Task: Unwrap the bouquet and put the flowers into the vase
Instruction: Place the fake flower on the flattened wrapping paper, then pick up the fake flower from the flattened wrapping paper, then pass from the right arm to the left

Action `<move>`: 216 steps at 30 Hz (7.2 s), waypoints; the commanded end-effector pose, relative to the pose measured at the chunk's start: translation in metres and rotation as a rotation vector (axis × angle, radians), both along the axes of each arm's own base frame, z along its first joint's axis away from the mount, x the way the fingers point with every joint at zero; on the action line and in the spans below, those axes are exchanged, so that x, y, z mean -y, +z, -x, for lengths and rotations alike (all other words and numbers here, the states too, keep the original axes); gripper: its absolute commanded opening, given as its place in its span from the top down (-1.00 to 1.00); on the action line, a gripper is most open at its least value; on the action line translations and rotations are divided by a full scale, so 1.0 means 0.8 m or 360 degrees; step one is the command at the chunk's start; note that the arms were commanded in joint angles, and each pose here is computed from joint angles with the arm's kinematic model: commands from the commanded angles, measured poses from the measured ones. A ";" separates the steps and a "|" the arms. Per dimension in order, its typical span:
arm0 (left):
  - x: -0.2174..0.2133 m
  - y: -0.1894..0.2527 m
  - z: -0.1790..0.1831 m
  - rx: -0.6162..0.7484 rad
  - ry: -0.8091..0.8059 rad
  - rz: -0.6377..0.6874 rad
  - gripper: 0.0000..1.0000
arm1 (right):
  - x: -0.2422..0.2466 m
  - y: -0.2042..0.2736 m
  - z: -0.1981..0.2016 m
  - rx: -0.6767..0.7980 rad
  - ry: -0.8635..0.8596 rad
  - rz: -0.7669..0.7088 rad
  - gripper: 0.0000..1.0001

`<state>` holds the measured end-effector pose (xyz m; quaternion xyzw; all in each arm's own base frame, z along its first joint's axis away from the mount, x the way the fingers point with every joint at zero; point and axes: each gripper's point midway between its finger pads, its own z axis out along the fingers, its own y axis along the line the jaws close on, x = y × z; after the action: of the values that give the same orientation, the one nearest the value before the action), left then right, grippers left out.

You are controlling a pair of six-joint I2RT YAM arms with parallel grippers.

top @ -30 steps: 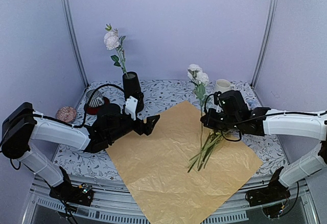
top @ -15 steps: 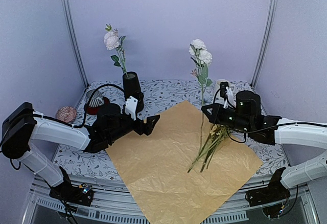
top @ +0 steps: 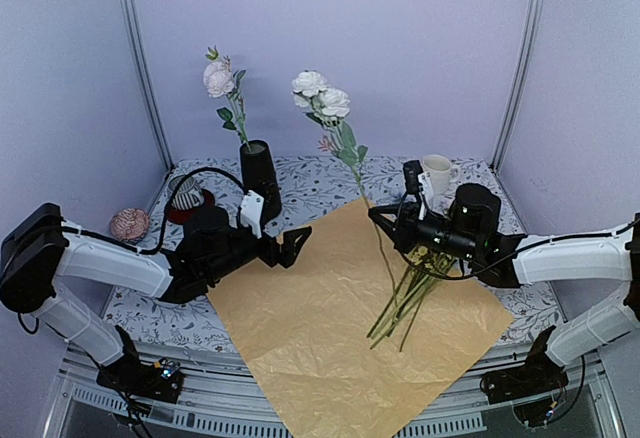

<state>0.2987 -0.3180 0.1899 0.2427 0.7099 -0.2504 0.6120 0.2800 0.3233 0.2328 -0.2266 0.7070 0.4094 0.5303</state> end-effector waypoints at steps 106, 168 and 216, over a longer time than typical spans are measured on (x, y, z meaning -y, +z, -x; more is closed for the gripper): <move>0.016 0.017 0.017 -0.0008 -0.0125 0.0110 -0.92 | 0.080 -0.220 0.076 -0.1261 -0.0388 0.1073 0.41; 0.001 0.029 0.022 0.0041 -0.0086 0.0170 -0.88 | 0.015 0.023 -0.032 -0.0086 -0.0427 0.0355 0.93; -0.006 0.057 0.067 -0.0021 -0.0756 0.0665 -0.96 | -0.099 -0.074 0.026 -0.0074 0.0302 -0.0077 0.86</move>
<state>0.2505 -0.3180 0.2263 0.2609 0.5904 -0.5203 0.5591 0.2661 0.3917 0.1688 -0.2609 0.6936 0.4619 0.4874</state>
